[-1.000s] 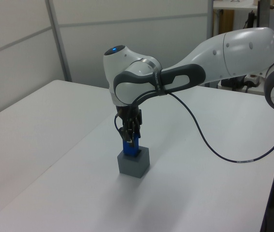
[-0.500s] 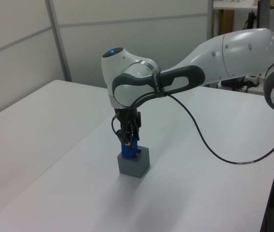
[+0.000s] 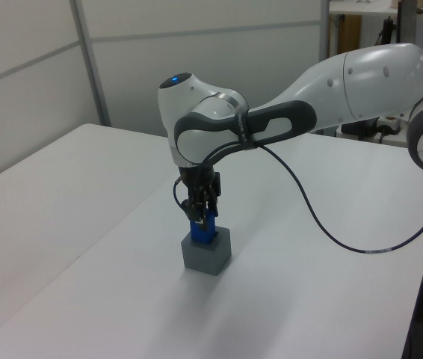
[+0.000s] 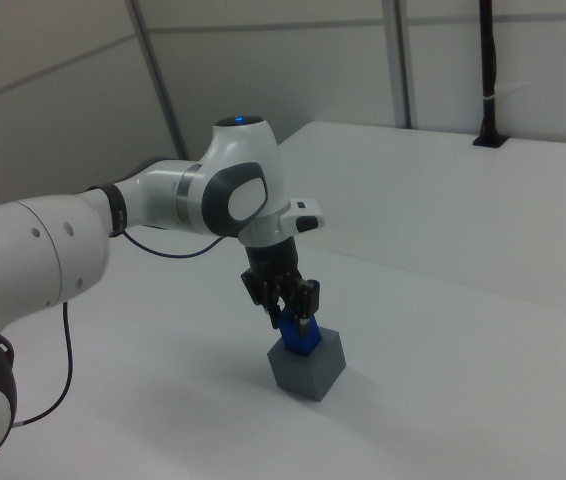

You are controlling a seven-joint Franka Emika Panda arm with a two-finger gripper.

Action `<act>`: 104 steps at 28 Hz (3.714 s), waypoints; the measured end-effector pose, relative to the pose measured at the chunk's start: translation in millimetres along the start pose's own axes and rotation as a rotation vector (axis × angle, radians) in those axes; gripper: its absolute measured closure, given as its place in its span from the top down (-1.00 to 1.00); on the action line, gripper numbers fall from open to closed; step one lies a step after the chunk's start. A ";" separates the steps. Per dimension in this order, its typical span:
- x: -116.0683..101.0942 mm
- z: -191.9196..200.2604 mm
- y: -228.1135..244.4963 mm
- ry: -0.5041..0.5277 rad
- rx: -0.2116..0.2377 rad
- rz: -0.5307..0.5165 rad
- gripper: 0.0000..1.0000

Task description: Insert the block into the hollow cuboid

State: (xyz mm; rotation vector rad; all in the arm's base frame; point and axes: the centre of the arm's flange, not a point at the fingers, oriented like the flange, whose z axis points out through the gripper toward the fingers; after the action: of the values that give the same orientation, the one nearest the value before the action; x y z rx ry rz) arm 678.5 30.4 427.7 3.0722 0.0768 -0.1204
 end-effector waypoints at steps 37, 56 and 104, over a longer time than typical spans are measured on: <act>-138.1 -156.3 19.7 0.036 -0.013 0.089 1.00; -143.4 -151.3 31.0 0.023 0.008 0.093 1.00; -143.1 -151.8 31.3 0.027 0.009 0.093 1.00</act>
State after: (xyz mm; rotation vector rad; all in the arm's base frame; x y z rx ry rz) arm 549.2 2.7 592.2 3.0804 -0.0652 -0.0748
